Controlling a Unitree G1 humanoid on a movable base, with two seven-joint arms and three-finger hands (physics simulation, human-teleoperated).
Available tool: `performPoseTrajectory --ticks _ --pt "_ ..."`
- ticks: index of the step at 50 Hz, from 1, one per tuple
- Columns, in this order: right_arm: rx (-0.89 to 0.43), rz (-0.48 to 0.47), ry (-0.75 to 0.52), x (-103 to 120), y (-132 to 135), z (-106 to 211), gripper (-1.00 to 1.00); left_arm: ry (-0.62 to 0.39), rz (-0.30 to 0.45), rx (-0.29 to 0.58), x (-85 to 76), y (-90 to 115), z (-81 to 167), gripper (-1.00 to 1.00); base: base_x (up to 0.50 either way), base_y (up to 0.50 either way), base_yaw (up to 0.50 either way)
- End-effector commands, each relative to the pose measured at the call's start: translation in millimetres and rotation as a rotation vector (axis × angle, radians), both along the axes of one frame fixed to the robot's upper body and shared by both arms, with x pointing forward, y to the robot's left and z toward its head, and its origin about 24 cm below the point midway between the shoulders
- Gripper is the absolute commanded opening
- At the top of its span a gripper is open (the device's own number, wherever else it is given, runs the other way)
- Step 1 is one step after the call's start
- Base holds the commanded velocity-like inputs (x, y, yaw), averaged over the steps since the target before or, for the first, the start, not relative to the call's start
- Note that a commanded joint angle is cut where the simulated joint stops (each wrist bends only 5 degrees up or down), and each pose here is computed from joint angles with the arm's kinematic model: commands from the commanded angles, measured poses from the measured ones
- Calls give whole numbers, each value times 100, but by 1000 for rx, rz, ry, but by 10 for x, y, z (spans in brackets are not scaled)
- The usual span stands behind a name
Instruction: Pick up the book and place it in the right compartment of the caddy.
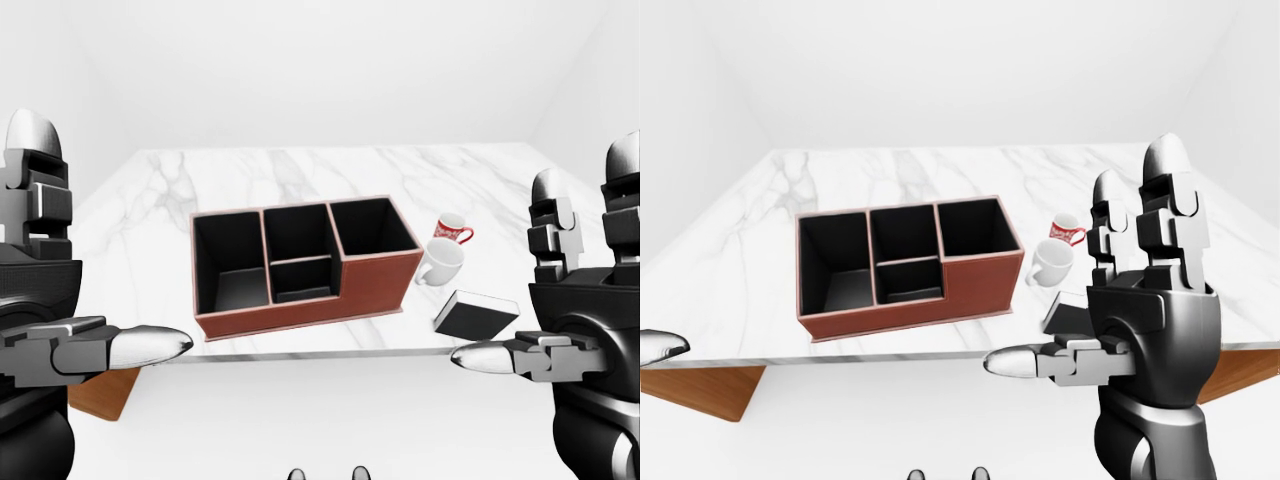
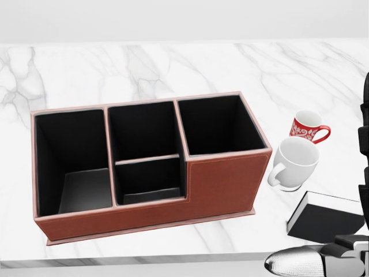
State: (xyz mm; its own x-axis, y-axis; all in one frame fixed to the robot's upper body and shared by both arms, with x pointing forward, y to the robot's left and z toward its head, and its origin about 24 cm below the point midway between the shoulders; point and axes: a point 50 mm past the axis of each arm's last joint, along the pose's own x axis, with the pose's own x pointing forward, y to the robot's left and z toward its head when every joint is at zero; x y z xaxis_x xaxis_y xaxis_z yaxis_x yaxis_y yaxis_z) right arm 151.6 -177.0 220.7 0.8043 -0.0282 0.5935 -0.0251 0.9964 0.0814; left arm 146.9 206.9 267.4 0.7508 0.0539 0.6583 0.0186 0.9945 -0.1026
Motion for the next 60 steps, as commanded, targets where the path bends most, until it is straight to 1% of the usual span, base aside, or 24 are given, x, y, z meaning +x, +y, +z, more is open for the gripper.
performPoseTrajectory --ticks 1,9,19,20,23,26,28,30,31,32,34,35,36,38,40,41,42,43,46,47,49,51,55,60 --pt "-3 1 -3 -2 1 0 100 -6 0 -10 -1 3 1 100 35 0 0" --pt "-1 1 7 5 -13 16 100 -4 -4 -4 -4 5 14 100 35 0 0" --pt "-23 -19 -38 -5 -61 76 100 -12 -6 -8 -9 11 31 100 28 0 0" --pt "-47 -14 -54 -3 -62 108 100 -12 -5 -9 -9 11 30 100 0 0 0" --pt "-86 34 -184 -10 -122 434 100 -12 -2 -11 -6 9 19 100 0 0 0" --pt "-132 76 -252 -37 -110 631 100 -11 -3 -7 -7 9 23 100 0 0 0" --pt "-134 103 -333 -101 -129 818 100 -14 -3 -10 -5 6 20 100 0 0 0" --pt "-195 120 -412 -160 -113 927 100 -7 -3 -6 -4 4 13 100 0 0 0" --pt "-261 112 -440 -171 -90 935 100 -4 -3 -4 -4 5 13 100 0 0 0" --pt "-376 123 -461 -175 -40 919 100 -2 0 -4 -8 13 14 100 0 0 0" --pt "-569 71 -524 -194 -1 899 100 -7 2 -6 -15 24 29 100 0 0 0" --pt "-766 48 -513 -189 22 867 100 -9 4 -2 -24 35 47 100 0 0 0" --pt "-865 5 -521 -186 22 857 100 -8 2 0 -26 37 52 100 0 0 0" --pt "-1092 -65 -461 -128 -4 816 100 -8 2 3 -19 26 43 100 0 0 0" --pt "-1233 -119 -381 -70 -50 769 100 -6 3 2 -13 18 28 100 0 0 0" --pt "-1354 -125 -254 -18 -115 681 100 -6 3 4 -14 20 30 100 0 0 0" --pt "-1371 -162 -222 -8 -147 657 100 -5 3 4 -15 21 32 100 0 0 0" --pt "-1400 -256 -54 28 -350 543 100 -5 3 6 -11 14 26 100 0 0 0" --pt "-1382 -458 96 2 -542 410 100 2 -1 15 -2 -3 11 100 0 0 0" --pt "-1381 -527 187 -34 -646 331 100 5 -1 18 -2 -2 12 100 0 0 0" --pt "-1331 -650 230 -86 -761 335 100 4 -1 17 -3 0 15 100 0 0 0" --pt "-1297 -729 277 -114 -878 329 100 5 -1 18 -3 -1 13 100 0 0 0" --pt "-1237 -809 417 -155 -1140 232 100 4 1 17 -3 0 11 100 0 0 0" --pt "-1193 -862 505 -187 -1353 188 100 1 0 15 -4 1 15 100 0 0 0"
